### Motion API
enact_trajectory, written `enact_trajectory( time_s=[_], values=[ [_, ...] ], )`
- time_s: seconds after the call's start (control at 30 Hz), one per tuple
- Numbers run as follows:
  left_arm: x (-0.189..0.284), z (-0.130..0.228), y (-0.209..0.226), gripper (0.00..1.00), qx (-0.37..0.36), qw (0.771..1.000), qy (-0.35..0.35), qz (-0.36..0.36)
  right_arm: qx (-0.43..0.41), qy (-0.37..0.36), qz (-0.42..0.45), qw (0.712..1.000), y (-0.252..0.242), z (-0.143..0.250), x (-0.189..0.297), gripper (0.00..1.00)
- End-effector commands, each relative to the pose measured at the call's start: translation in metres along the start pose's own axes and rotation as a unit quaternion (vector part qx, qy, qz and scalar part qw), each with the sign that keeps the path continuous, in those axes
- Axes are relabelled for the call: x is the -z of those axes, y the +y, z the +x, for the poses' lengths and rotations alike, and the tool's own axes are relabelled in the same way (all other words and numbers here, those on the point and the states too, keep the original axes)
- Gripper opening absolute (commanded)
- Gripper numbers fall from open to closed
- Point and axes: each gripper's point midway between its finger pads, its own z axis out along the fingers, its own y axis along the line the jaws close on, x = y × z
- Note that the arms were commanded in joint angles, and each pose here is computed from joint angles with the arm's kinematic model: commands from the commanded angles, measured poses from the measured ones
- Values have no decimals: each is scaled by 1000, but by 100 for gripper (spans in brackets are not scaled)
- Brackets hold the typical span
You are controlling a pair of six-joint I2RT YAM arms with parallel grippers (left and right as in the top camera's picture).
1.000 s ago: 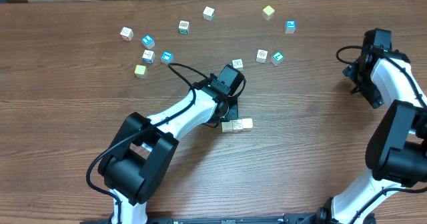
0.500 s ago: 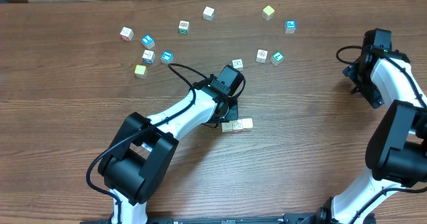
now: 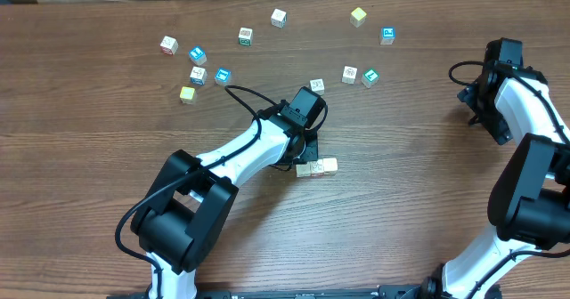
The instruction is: Form a horizontal line
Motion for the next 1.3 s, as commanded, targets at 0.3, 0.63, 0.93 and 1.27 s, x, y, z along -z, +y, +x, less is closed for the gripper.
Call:
enact_trajectory(
  time_s=[0.3,0.63,0.93,1.27],
  values=[
    [3,-16,-1,4,-13,999,-30,-4,0,-7,1,1000,3,-5,-1,100],
    [8,-41,29,4,23,998,-52,-29,-1,-7,1,1000,3,-5,-1,100],
    [9,-44,47,4,43,997,-45,-40,-1,-7,1,1000,3,-5,-1,100],
    [9,-44,48,5,44,997,-44,-41,0,-7,1,1000,3,-5,-1,100]
  ],
)
